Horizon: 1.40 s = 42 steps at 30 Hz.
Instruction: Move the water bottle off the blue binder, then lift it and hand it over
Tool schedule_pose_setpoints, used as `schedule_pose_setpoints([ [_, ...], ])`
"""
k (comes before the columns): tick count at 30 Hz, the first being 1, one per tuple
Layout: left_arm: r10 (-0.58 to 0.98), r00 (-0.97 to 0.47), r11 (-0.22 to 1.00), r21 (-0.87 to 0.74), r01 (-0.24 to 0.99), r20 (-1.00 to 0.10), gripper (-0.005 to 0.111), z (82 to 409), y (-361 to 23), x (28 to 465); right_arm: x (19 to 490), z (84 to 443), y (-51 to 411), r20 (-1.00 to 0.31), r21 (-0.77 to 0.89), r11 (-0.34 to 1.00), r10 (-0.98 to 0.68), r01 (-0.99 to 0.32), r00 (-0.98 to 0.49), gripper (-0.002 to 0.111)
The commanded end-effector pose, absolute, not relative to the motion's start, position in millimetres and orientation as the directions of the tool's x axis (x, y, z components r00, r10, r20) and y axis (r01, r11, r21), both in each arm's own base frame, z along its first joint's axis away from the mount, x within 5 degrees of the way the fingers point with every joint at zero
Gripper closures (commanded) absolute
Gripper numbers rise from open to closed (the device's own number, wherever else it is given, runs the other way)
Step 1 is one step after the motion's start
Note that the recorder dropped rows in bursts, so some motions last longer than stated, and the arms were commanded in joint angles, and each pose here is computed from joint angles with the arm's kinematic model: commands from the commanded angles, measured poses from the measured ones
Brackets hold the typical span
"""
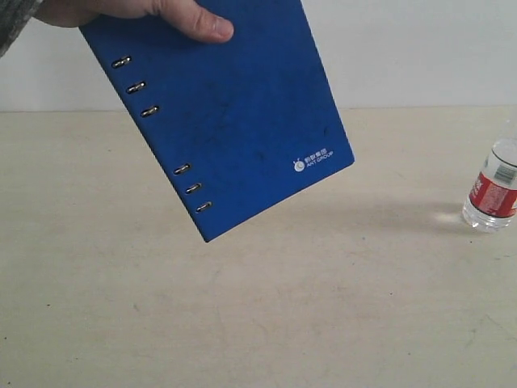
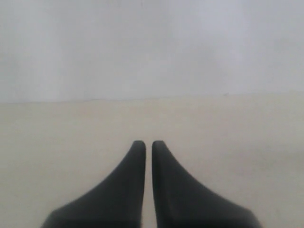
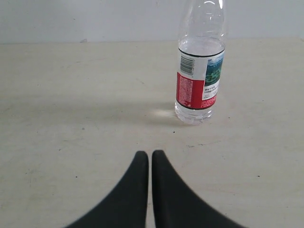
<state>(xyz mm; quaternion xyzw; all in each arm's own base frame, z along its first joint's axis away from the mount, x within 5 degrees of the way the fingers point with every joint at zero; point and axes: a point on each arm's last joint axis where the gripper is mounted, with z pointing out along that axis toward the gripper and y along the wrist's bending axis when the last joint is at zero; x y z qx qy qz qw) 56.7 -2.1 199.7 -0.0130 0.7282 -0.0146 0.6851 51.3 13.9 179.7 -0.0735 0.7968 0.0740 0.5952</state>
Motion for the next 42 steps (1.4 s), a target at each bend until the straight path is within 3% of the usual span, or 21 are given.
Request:
schedule_pose_setpoints([
  [1,-0.038,0.142,0.997,-0.047,-0.062,-0.989,0.102,218.0,4.5,55.4,51.3,180.5,13.8,-0.962,0.028,0.979,-0.03,-0.204,-0.272,0.108],
  [10,-0.001,-0.019,0.999,-0.001,-0.034,-1.0,0.102,203.5,3.3,56.4,51.3,180.5,13.8,-0.962,0.028,0.979,-0.03,-0.204,-0.272,0.108],
  [20,-0.086,-0.199,0.995,-0.077,-0.056,-0.976,0.102,186.8,3.9,54.5,51.3,180.5,13.8,-0.962,0.028,0.979,-0.03,-0.204,-0.272,0.108],
  [23,-0.025,-0.205,1.0,-0.021,-0.023,-0.978,0.102,186.6,1.9,54.5,51.3,180.5,13.8,-0.962,0.028,0.979,-0.03,-0.204,-0.272,0.108],
  [42,-0.001,-0.201,1.0,0.0,-0.002,-0.98,0.102,187.0,0.5,54.6,51.3,180.5,13.8,-0.962,0.028,0.979,-0.03,-0.204,-0.272,0.108],
])
